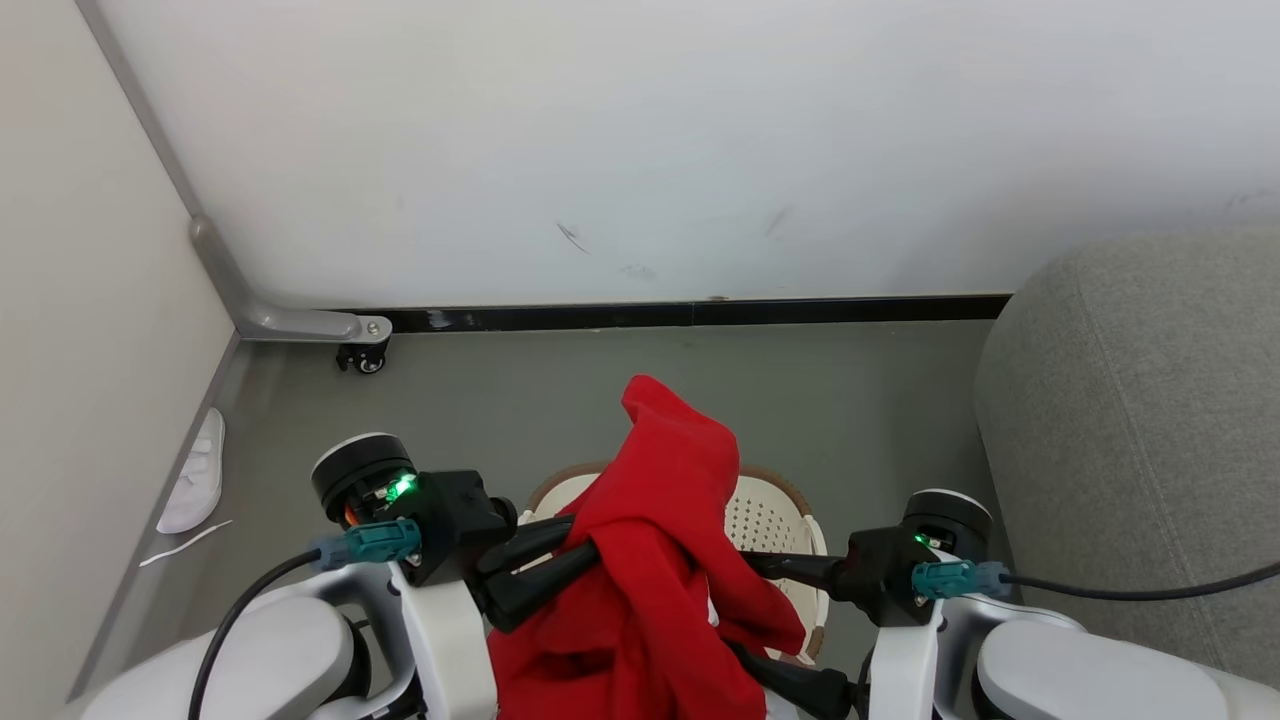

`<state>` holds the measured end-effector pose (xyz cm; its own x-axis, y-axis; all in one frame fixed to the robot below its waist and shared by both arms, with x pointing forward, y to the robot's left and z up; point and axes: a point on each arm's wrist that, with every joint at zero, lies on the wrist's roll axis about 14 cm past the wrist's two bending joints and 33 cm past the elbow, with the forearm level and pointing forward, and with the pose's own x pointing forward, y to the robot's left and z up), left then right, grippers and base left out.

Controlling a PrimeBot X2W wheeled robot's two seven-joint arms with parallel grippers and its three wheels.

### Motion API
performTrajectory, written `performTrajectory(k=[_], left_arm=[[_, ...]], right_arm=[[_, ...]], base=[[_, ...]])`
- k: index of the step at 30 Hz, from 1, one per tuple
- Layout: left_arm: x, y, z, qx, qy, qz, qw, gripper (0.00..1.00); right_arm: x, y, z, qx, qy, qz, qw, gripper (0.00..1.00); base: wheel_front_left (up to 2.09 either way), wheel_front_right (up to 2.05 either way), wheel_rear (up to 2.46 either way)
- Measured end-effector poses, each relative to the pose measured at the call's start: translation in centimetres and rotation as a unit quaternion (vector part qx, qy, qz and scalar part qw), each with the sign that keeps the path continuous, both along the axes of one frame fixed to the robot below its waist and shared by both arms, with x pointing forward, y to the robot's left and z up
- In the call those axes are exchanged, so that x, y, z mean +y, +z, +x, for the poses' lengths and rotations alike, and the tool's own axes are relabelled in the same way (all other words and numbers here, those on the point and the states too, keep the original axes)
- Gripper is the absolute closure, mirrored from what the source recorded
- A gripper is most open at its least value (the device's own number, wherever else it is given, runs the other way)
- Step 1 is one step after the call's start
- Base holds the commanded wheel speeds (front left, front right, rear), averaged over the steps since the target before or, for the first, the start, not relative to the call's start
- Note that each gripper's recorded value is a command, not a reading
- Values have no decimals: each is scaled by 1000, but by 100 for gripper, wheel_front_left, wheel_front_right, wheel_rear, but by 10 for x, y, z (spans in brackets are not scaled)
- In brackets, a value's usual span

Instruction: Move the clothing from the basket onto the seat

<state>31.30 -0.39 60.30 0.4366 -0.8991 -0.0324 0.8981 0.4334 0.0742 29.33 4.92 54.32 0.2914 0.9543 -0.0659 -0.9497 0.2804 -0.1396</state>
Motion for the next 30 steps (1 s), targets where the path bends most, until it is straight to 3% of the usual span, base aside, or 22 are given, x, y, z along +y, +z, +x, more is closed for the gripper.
performTrajectory(k=[23,24,25,26,28,30], left_arm=[[-12,18,2,3,-12,-42,999,100],[-13,19,2,3,-12,-44,999,100],[-14,19,2,4,-13,-45,999,100],[-14,19,2,7,-14,-48,999,100],[-17,21,0,12,-18,-57,998,100],[-21,23,-3,17,-25,-66,997,100]], right_arm=[[0,-2,2,-2,-1,3,1000,0],[1,-2,3,-2,-1,4,1000,6],[1,-2,3,-2,-1,5,1000,31],[1,-2,3,-2,-1,5,1000,41],[1,-2,3,-1,-1,6,1000,33],[2,-3,3,-1,-1,6,1000,9]], base=[[0,0,0],[0,0,0],[0,0,0],[0,0,0],[0,0,0],[0,0,0]])
